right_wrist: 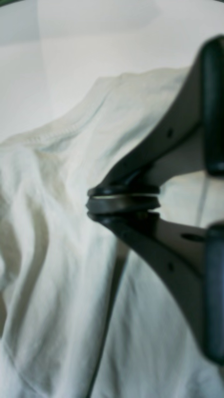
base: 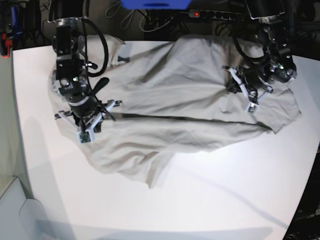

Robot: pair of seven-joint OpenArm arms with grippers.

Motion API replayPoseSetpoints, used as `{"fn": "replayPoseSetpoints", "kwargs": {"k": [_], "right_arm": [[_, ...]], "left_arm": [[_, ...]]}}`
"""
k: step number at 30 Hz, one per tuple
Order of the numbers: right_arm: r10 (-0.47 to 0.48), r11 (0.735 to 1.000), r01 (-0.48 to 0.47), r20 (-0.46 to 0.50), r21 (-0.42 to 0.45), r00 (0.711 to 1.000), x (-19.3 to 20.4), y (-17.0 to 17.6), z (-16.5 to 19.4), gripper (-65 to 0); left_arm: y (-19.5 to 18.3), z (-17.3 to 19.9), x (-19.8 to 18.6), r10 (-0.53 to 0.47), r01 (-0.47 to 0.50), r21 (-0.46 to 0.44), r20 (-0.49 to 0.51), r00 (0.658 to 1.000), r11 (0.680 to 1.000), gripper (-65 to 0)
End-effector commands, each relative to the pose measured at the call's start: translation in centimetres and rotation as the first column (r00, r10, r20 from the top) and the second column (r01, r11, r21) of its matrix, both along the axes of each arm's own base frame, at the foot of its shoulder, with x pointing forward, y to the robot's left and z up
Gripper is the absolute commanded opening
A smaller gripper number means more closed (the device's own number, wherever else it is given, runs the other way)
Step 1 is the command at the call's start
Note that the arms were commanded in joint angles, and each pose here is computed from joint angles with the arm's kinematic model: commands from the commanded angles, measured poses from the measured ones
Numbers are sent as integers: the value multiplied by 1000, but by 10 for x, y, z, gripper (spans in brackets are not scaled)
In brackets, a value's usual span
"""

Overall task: Layout the t-shirt on the table in an organized manner, then fold the t-shirt properly
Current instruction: 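Lift the shirt with both grippers, left gripper moving toward the collar, then drag the held shirt corner away from the left gripper with the right gripper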

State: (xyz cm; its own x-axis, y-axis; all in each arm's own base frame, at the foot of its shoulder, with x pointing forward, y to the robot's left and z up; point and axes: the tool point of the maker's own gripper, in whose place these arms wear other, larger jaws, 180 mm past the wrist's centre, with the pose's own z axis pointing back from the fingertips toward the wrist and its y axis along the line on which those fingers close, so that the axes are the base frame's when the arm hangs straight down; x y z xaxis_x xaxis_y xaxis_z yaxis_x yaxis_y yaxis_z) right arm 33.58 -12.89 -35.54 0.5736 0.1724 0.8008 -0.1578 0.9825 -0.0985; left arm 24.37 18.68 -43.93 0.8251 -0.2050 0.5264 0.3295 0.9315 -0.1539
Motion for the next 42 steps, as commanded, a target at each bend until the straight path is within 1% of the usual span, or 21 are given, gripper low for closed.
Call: {"fn": "replayPoseSetpoints", "kwargs": {"k": [1, 6, 8, 11, 14, 16, 19, 22, 23, 25, 30, 32, 33, 35, 37, 42], "right_arm": [[-3, 1000, 2, 70, 6, 998, 13, 0, 19, -650], [2, 1000, -2, 93, 8, 996, 21, 2, 27, -650], [1, 1000, -2, 102, 14, 995, 26, 3, 31, -650], [-2, 999, -3, 100, 46, 995, 34, 14, 30, -650], [-3, 998, -1, 71, 55, 997, 45, 17, 20, -650], [26, 998, -28, 46, 59, 999, 51, 29, 11, -650], [61, 997, -62, 29, 43, 998, 61, 38, 6, -650], [96, 995, -96, 15, 30, 995, 69, 50, 8, -650], [101, 995, -101, 7, 26, 995, 71, 52, 10, -642], [106, 994, -106, 6, 24, 994, 77, 55, 16, -593], [154, 987, -156, 51, 26, 987, 90, 78, 36, -442], [191, 981, -192, 32, 13, 981, 94, 91, 31, -388], [210, 978, -210, 24, 3, 977, 96, 97, 28, -371], [237, 971, -237, -3, -16, 972, 105, 105, 22, -343], [249, 968, -250, -30, -17, 968, 114, 112, 15, -326], [261, 965, -261, -13, 11, 965, 140, 132, 20, -320]], "left_arm": [[35, -21, -35, 3, 24, 160, -167, 986, 987, -647], [65, -22, -55, 13, 34, 222, -206, 979, 974, -647], [76, -20, -58, 42, 7, 234, -204, 978, 972, -647], [91, -15, -60, 94, -44, 248, -192, 977, 968, -647], [112, -9, -62, 139, -86, 274, -180, 974, 958, -647], [122, -7, -66, 148, -90, 292, -182, 972, 952, -647], [123, -6, -67, 147, -88, 296, -184, 972, 951, -647], [128, -4, -66, 146, -85, 309, -182, 972, 947, -647], [128, -4, -66, 146, -85, 309, -182, 972, 947, -647], [128, -3, -66, 146, -85, 309, -180, 973, 947, -647], [127, -3, -64, 146, -87, 307, -176, 973, 948, -647], [127, -3, -63, 146, -88, 305, -173, 974, 948, -647], [127, -3, -63, 146, -88, 305, -173, 974, 948, -647], [127, -3, -65, 146, -86, 307, -178, 973, 948, -647], [129, -3, -65, 146, -85, 310, -179, 973, 947, -647], [129, -3, -66, 143, -81, 312, -181, 973, 947, -647]]}}
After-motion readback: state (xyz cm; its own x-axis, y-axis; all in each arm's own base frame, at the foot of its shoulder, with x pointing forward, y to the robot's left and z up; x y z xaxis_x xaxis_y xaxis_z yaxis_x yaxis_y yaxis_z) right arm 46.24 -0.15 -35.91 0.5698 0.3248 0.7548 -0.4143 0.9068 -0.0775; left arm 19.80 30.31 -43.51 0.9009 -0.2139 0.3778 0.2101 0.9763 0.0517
